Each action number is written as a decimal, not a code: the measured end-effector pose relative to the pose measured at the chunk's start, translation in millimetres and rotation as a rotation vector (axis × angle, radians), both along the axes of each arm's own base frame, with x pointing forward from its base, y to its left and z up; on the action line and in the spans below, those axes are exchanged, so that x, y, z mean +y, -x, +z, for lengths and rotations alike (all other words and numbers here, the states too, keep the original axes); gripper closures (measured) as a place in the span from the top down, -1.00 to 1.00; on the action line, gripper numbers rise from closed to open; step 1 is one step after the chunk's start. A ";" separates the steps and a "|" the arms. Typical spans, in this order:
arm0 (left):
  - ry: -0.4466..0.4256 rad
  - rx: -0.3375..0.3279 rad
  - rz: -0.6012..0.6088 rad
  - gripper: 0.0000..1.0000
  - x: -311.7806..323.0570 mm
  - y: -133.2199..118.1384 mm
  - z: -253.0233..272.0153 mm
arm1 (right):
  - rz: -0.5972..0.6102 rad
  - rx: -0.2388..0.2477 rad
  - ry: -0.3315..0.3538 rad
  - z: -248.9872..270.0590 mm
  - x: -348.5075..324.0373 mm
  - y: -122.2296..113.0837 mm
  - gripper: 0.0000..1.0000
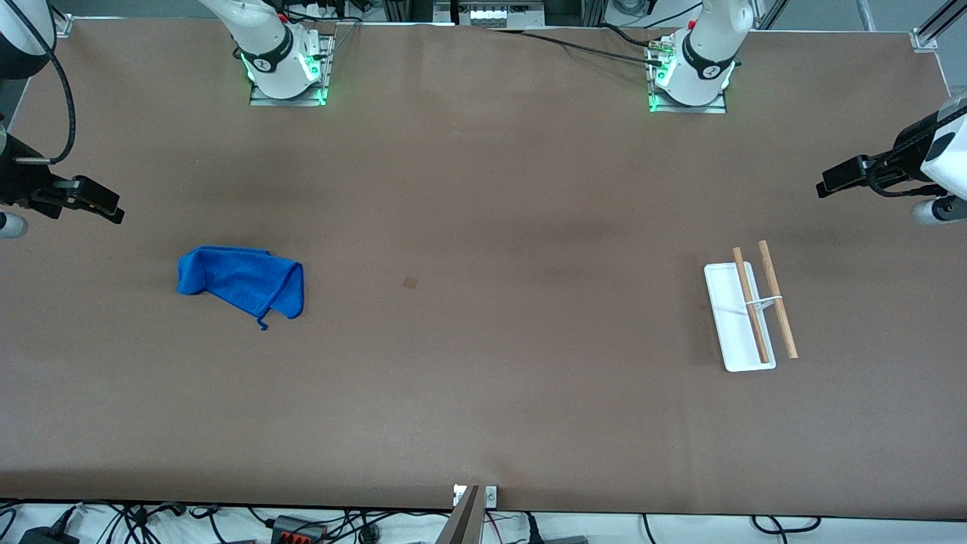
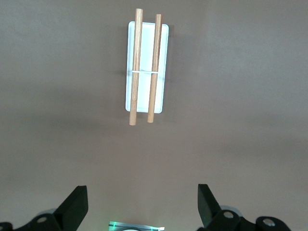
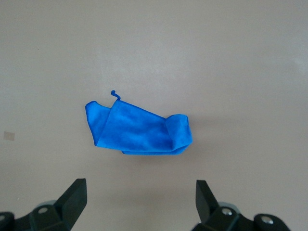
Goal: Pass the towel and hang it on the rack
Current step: 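Move the right gripper down toward the blue towel, then grasp the blue towel edge with the right gripper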
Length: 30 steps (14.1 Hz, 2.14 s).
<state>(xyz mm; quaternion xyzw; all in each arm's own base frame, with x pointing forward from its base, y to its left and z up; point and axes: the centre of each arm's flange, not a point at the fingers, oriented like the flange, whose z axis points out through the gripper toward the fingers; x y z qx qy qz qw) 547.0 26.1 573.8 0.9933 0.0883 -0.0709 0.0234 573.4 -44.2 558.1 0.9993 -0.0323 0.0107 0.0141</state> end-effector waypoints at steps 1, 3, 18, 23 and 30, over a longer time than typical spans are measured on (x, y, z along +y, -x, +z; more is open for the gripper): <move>0.000 0.001 0.001 1.00 0.0 0.1 0.1 | 0.000 -0.004 0.000 0.8 0.1 -0.4 1.00; 0.001 0.015 0.000 1.00 0.0 1.6 0.3 | 0.002 -0.017 0.001 5.5 1.0 -1.6 1.00; 0.005 0.031 0.005 1.00 1.1 -0.5 -2.1 | 0.006 0.094 -0.002 -43.8 3.2 -17.0 1.00; 0.006 0.034 0.012 1.00 5.3 -1.1 -3.6 | 0.007 0.181 0.002 -154.1 1.8 -57.1 1.00; 0.007 0.032 0.014 1.00 6.2 -2.8 -3.5 | 0.085 0.199 0.008 -273.9 54.3 -87.6 1.00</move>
